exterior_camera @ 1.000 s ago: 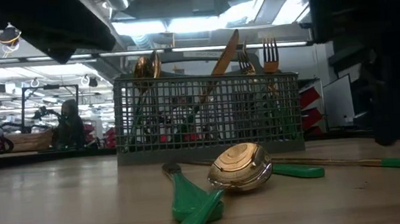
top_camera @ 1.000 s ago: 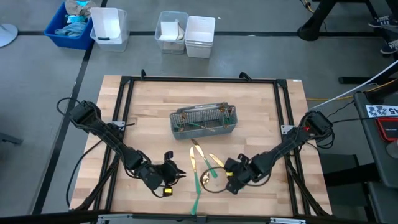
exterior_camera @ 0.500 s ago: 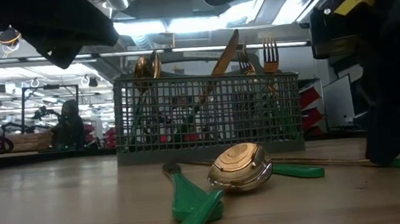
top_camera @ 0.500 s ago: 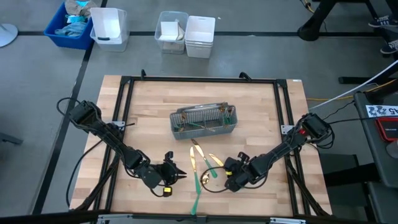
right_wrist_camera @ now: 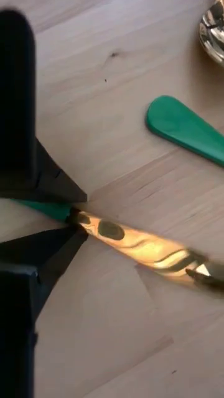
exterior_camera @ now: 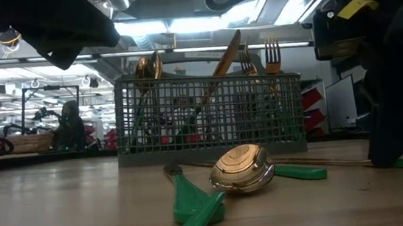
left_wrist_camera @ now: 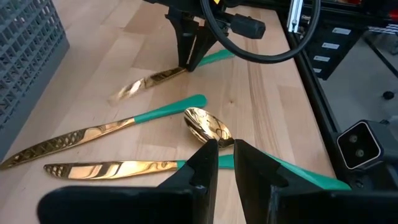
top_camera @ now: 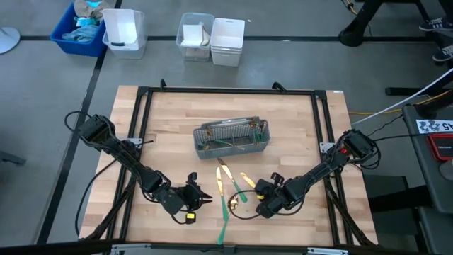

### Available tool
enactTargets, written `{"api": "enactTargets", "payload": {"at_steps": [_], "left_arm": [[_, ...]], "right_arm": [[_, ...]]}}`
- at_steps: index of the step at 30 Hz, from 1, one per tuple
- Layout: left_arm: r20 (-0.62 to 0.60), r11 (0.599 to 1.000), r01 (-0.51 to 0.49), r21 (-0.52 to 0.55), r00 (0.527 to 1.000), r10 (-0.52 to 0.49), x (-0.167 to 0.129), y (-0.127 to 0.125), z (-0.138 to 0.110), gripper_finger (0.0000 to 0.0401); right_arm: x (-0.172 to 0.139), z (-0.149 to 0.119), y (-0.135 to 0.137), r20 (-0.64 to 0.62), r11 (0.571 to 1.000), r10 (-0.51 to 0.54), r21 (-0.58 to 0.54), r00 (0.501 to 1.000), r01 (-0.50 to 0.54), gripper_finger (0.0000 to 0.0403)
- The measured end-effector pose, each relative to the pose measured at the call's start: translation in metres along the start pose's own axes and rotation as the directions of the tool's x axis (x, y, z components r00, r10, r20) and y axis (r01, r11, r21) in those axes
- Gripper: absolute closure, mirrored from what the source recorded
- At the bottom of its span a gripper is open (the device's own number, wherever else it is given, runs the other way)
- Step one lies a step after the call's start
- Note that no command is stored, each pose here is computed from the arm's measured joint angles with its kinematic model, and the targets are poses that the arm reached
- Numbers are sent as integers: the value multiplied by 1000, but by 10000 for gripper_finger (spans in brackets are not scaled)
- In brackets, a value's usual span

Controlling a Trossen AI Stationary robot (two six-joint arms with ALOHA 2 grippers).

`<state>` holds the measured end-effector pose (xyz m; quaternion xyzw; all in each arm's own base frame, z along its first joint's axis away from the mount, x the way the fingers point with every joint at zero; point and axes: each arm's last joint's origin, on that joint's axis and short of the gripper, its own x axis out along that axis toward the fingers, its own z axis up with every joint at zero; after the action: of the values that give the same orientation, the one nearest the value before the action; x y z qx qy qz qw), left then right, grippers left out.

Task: Sort silverware
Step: Put the green knife in the gray silverware basket

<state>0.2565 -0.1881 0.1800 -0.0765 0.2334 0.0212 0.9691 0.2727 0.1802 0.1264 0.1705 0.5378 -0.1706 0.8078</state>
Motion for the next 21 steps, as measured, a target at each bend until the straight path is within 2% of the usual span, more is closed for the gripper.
{"api": "enactTargets", "payload": {"at_steps": [4, 7, 14, 21], "left_arm": [[0, 1000, 0, 0, 1000, 0, 0, 0, 0, 356], [0, 1000, 0, 0, 1000, 0, 0, 0, 0, 356], [0, 1000, 0, 0, 1000, 0, 0, 0, 0, 356], [0, 1000, 0, 0, 1000, 0, 0, 0, 0, 356]], "right_arm": [[0, 0, 0, -1, 1000, -2, 0, 1000, 2, 376], [1, 0, 0, -1, 1000, -1, 0, 1000, 1, 389], [1, 0, 1, 4, 1000, 10, 3, 1000, -10, 363], [1, 1, 1, 15, 1000, 6, 4, 1000, -7, 359]]}}
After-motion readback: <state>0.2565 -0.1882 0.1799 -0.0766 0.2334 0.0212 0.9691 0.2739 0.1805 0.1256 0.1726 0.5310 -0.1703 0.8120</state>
